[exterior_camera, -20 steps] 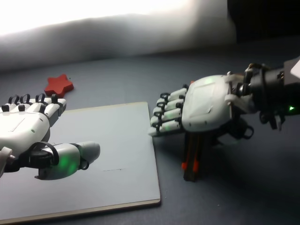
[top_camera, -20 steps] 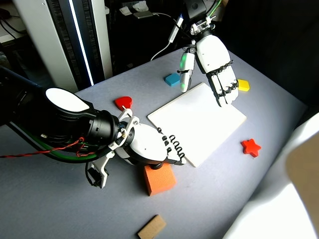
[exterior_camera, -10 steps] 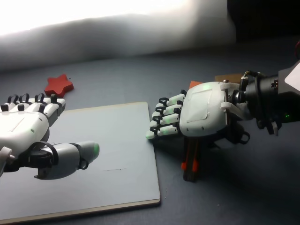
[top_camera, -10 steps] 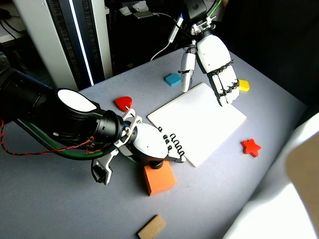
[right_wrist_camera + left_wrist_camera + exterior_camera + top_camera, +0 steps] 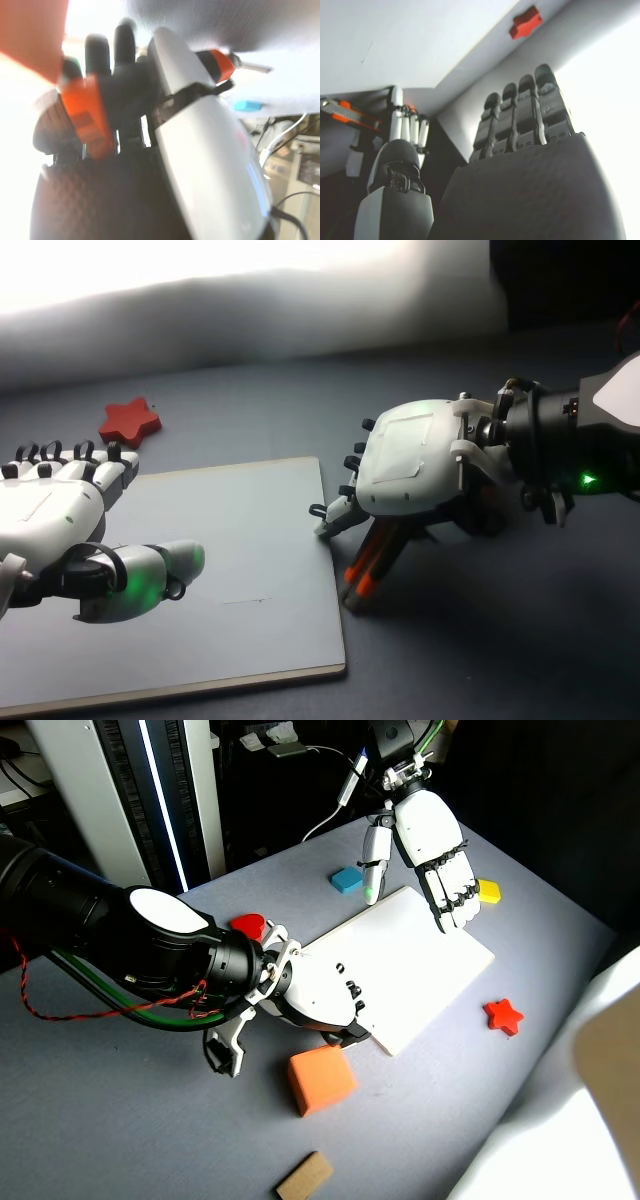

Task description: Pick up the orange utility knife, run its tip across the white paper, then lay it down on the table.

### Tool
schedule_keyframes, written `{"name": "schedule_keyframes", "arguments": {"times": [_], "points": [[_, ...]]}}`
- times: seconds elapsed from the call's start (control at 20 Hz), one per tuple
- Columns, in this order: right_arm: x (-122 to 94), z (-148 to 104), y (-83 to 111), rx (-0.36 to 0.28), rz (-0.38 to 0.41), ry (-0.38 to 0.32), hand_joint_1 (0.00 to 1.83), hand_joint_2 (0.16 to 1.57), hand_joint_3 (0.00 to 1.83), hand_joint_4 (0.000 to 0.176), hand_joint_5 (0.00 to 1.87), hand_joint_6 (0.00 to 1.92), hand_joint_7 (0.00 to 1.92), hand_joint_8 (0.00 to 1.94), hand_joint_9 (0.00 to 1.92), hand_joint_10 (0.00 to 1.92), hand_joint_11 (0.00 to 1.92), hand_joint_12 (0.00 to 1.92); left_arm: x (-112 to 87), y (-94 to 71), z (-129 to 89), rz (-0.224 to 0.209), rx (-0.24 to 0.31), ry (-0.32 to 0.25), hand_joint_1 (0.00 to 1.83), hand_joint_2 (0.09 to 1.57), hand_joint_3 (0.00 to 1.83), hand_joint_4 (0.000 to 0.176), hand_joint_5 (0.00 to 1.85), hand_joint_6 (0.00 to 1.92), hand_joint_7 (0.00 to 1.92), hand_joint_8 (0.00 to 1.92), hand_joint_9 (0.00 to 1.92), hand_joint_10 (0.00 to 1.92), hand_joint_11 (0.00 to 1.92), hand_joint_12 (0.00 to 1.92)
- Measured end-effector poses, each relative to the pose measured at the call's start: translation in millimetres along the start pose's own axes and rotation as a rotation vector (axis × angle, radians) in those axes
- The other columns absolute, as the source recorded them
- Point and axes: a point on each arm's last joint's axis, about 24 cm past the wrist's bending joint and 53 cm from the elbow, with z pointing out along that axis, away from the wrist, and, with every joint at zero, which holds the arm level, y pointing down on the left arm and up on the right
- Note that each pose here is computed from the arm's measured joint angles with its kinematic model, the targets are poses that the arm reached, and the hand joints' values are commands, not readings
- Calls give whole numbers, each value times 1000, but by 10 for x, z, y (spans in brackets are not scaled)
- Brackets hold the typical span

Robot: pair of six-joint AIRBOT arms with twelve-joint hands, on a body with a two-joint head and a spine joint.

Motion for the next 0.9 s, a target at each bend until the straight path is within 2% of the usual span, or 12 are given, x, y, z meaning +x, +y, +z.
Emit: {"name": "schedule_keyframes", "arguments": {"times": [0.05, 0.1, 0.15, 0.25, 0.3, 0.4, 0.45, 0.65, 0.7, 0.8, 0.9], "points": [[-11, 3, -13, 6, 0, -4, 1485, 989, 556, 162, 1401, 1921, 1612, 1941, 1699, 1921, 1760, 1921, -1, -1, 0, 0, 1, 0, 0, 1205, 1, 0, 0, 0, 10, 0, 0, 0, 0, 60], [-43, 0, -42, 19, -3, -14, 1507, 861, 755, 173, 1441, 1921, 1640, 1941, 1734, 1921, 1813, 1921, 0, -1, 0, 0, 0, 0, 0, 1205, 1, 0, 0, 0, 15, 1, 0, 0, 0, 98], [-74, -5, -67, 29, -4, -23, 1499, 855, 795, 175, 1472, 1921, 1646, 1941, 1760, 1921, 1832, 1921, -1, 0, 0, 0, 0, 0, 0, 1206, 1, 0, 0, 0, 15, 1, 0, 0, 0, 121], [-100, -15, -62, 29, -22, -25, 1461, 934, 712, 176, 1480, 1921, 1652, 1941, 1768, 1921, 1855, 1921, -4, 1, 0, 0, -1, -2, 0, 1208, 1, 0, 7, 2, 48, 8, 12, 4, 0, 180], [-112, -35, -53, 27, -14, -29, 1464, 958, 652, 176, 1483, 1921, 1637, 1941, 1754, 1921, 1847, 1921, -4, 3, 0, 0, -1, -2, 0, 1203, 0, 0, 0, 0, 34, 1, 0, 0, 0, 129], [-97, -70, -43, 26, -55, -19, 1469, 945, 647, 176, 1481, 1921, 1637, 1941, 1756, 1921, 1853, 1921, -7, -1, 0, 1, 0, -3, 0, 1202, 0, 0, 0, 0, 32, 0, 0, 0, 0, 122], [-86, -103, -31, 22, -43, -16, 1469, 945, 647, 176, 1481, 1921, 1637, 1941, 1756, 1921, 1853, 1921, -5, 10, 0, 0, -3, -3, 0, 1202, 0, 0, 0, 0, 32, 0, 0, 0, 0, 122], [-308, -218, 64, -7, -45, -57, 1490, 930, 660, 176, 1483, 1921, 1637, 1941, 1745, 1921, 1825, 1921, -5, -4, 0, 6, 3, -3, 0, 1203, 0, 0, 0, 0, 17, 1, 0, 0, 0, 90], [-378, -250, 99, -30, -60, -84, 1496, 930, 667, 176, 1492, 1921, 1648, 1941, 1754, 1921, 1835, 1921, -16, 16, 17, 5, -2, -4, 0, 1208, 2, 0, 0, 0, 20, 3, 0, 0, 0, 84], [-540, -311, 200, -97, -144, -157, 1507, 898, 705, 176, 1485, 1921, 1629, 1941, 1736, 1921, 1816, 1921, -59, 54, 33, 3, -14, -18, 0, 1208, 1, 0, 0, 0, 21, 3, 0, 0, 0, 62], [-733, -369, 244, -118, -197, -252, 1513, 907, 671, 176, 1460, 1921, 1601, 1941, 1713, 1921, 1794, 1921, -70, 56, 52, 5, -11, -19, 0, 1209, 1, 0, 0, 0, 28, 6, 0, 0, 0, 55]]}}
